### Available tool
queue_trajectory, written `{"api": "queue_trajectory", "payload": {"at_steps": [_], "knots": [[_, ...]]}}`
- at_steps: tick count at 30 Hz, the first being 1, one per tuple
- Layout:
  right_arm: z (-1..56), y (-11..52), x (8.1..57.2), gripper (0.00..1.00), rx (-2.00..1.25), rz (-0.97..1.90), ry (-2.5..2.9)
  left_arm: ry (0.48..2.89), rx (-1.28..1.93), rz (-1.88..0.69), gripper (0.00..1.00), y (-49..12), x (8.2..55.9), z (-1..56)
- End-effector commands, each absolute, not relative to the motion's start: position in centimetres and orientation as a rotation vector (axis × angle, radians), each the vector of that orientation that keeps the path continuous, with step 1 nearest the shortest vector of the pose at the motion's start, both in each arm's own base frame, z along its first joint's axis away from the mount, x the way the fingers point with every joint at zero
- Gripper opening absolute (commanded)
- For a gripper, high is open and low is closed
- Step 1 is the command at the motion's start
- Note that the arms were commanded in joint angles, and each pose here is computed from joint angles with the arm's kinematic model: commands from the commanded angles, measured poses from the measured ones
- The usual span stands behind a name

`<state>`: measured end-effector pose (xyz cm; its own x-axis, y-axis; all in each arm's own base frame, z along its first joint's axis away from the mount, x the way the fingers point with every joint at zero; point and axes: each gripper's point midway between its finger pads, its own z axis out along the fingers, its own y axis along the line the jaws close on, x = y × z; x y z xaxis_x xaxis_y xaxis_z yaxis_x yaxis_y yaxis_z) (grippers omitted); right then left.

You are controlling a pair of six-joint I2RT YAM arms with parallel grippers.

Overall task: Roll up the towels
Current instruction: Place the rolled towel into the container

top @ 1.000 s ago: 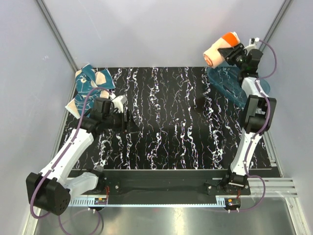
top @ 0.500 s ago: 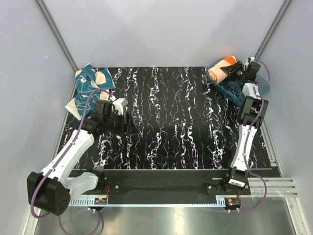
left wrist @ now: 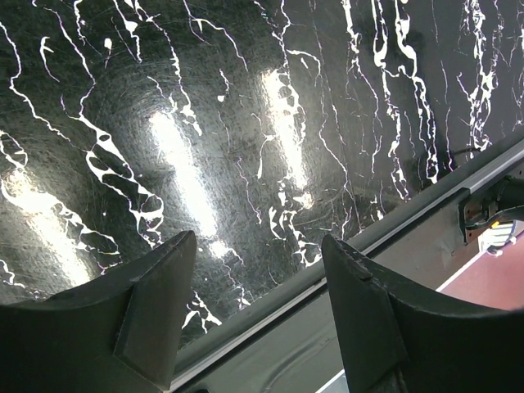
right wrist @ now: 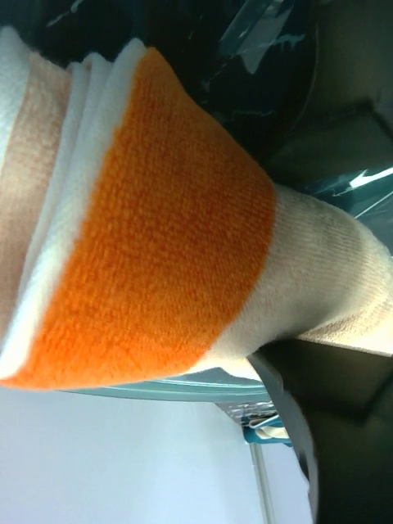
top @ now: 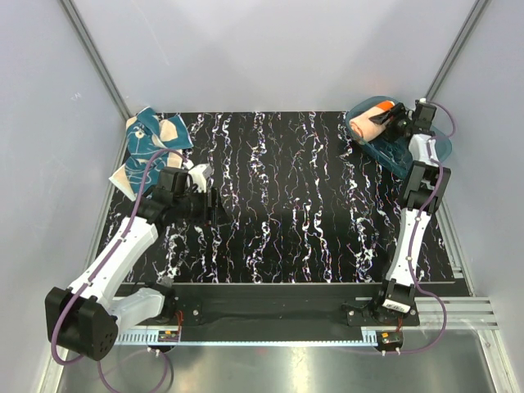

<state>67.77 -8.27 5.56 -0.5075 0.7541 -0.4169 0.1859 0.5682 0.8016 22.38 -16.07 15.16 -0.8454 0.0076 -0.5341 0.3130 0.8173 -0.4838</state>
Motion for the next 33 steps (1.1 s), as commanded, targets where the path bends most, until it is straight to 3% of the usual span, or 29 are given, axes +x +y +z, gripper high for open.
{"api": "queue_trajectory", "payload": {"at_steps": [1,14,25,33], "knots": [[4.4,-9.5,66.6,0.79,0.776,0.814,2.09,2.419,0.248,-0.758,0.67,-15.9,23.2,15.7],[9.7,-9.8,65.9,1.0,0.734,0.789,2.053,2.409,0.243,-0.748,0.67,-15.7,23.3,15.8],[12.3,-12.6,61.8,1.0,0.848,0.608,2.093,2.387,0.247,-0.745,0.67,-15.7,23.2,16.3],[17.8,-10.4,59.1,1.0,0.759,0.661,2.034,2.397,0.222,-0.713,0.67,-15.3,23.6,16.0]]}}
